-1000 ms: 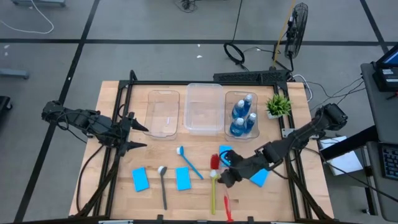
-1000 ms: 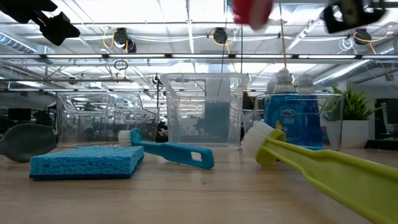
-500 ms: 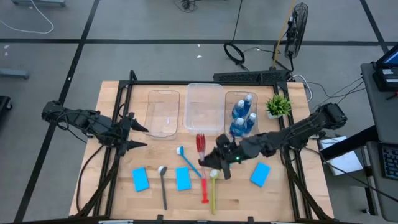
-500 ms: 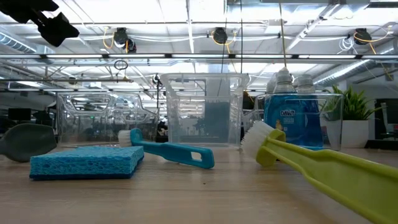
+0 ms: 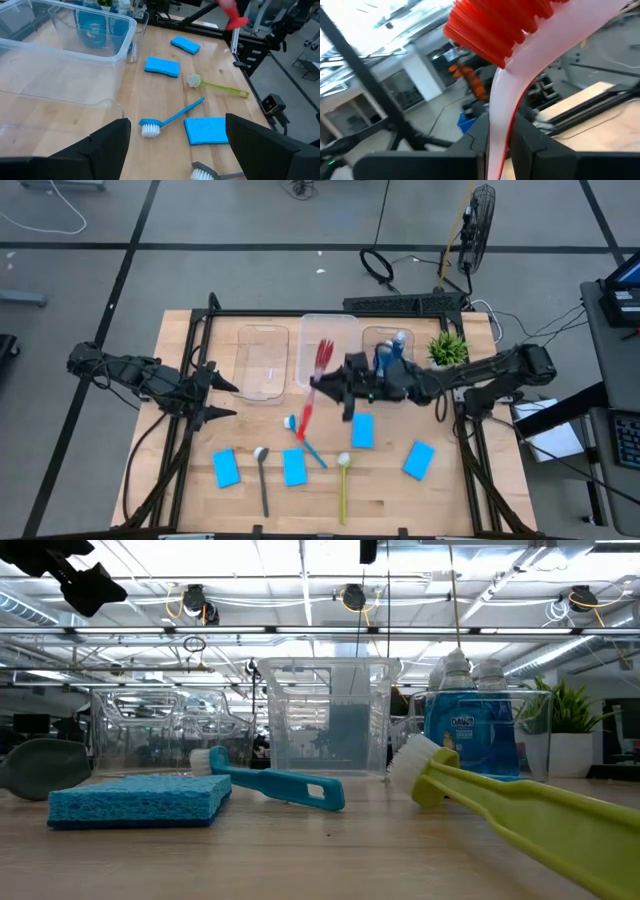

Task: Pick & Place Kitchen Sink Supplies
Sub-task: Put the red dishwashing brush into the middle transparent bin

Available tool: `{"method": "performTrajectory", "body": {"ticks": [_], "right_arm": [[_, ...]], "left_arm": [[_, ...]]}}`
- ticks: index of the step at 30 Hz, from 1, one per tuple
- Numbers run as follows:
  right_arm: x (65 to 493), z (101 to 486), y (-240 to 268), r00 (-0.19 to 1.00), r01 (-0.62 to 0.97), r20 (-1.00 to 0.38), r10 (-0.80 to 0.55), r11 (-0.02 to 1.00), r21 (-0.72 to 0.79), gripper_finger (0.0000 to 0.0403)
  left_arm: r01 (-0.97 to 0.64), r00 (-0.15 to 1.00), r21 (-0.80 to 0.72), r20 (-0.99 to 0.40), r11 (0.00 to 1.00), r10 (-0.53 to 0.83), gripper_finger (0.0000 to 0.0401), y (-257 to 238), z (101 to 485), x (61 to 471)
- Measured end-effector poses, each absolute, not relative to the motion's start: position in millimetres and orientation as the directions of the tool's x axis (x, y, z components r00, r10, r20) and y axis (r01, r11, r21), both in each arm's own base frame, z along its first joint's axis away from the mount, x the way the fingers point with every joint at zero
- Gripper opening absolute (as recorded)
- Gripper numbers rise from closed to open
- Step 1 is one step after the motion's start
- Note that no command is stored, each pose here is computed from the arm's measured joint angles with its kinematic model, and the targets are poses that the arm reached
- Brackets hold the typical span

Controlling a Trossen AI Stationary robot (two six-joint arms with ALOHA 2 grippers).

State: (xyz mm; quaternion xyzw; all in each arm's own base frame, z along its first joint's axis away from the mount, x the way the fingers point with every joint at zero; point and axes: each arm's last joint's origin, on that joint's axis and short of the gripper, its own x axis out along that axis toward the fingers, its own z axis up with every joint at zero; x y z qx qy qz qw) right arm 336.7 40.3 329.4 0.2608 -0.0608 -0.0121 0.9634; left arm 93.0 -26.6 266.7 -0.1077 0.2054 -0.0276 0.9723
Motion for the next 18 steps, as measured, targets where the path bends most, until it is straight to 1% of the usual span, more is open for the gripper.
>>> {"method": "performTrajectory", "body": {"ticks": [4, 8, 12, 15, 18], "right_arm": [[338.3, 326.8, 17.4, 0.991, 0.063, 0.068, -0.115, 0.851, 0.522, 0.0035], [339.0, 340.6, -3.2, 0.983, 0.176, -0.048, -0.175, 0.846, 0.504, 0.0035], [337.5, 360.7, -23.2, 0.953, 0.297, -0.195, -0.232, 0.845, 0.445, 0.0035], [331.9, 376.2, -38.7, 0.928, 0.361, -0.251, -0.276, 0.829, 0.426, 0.0035], [327.4, 375.6, -52.8, 0.896, 0.426, -0.314, -0.313, 0.805, 0.413, 0.0035]], "left_arm": [[0.003, 0.914, -0.235, -0.393, 0.972, -0.098, 0.0319, -26.6, 266.7, 93.0], [0.0, 0.915, -0.242, -0.391, 0.97, -0.098, 0.0309, -26.7, 266.9, 93.1], [-0.009, 0.917, -0.249, -0.389, 0.968, -0.092, 0.0302, -26.5, 267.2, 93.2], [-0.027, 0.92, -0.244, -0.386, 0.969, -0.071, 0.0302, -25.9, 267.2, 93.3], [-0.056, 0.923, -0.232, -0.382, 0.971, -0.038, 0.0308, -24.9, 267.4, 93.3]]}}
